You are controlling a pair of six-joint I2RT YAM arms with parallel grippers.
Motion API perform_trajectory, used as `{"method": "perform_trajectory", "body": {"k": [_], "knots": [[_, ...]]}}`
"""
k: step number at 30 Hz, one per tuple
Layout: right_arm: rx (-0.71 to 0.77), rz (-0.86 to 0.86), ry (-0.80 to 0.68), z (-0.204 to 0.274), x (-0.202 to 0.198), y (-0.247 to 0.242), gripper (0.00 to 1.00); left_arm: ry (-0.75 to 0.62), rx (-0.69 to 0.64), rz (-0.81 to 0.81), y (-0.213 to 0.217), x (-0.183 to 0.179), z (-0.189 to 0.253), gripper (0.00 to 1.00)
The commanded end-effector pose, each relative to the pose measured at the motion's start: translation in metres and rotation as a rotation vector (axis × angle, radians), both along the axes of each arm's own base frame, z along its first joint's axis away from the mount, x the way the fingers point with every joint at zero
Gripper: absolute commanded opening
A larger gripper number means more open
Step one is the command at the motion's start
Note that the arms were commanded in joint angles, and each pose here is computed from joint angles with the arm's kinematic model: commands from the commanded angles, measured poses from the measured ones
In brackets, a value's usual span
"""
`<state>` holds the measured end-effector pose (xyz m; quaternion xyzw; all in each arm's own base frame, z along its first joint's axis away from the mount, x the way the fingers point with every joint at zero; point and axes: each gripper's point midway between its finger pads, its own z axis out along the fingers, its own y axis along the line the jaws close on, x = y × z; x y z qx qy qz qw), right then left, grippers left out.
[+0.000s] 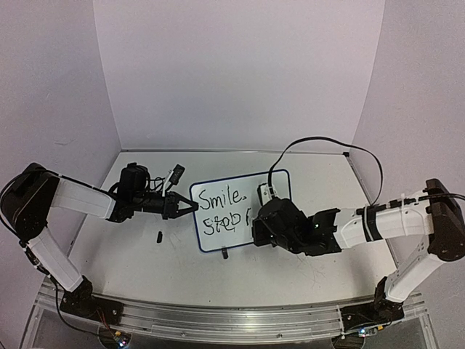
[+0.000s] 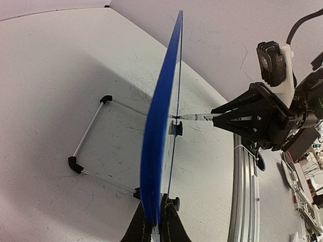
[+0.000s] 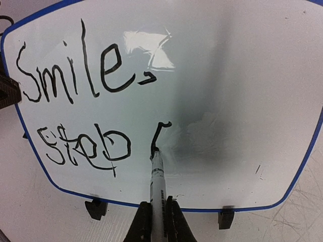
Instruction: Write a sentence on the whiteboard
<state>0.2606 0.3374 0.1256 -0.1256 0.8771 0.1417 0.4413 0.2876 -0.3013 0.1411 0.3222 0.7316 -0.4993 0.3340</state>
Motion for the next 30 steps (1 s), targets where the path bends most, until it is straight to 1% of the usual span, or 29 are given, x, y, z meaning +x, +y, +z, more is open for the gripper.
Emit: {"method": "perform_trajectory", "body": {"k": [1, 8, 19, 30], "knots": [[0.050, -0.106, -0.085, 0.029, 0.023, -0.012, 0.00, -0.006, 0.089, 0.068, 0.006, 0.014, -0.023, 0.00], [0.045, -0.162, -0.071, 0.025, 0.020, -0.028, 0.00, -0.005, 0.094, 0.072, 0.007, 0.013, -0.025, 0.00], [0.011, -0.088, 0.032, -0.005, -0.002, -0.021, 0.00, -0.007, 0.094, 0.074, 0.007, 0.013, -0.024, 0.00], [-0.009, -0.098, 0.095, -0.027, -0.013, -0.027, 0.00, -0.006, 0.092, 0.073, 0.007, 0.012, -0.023, 0.00]]}}
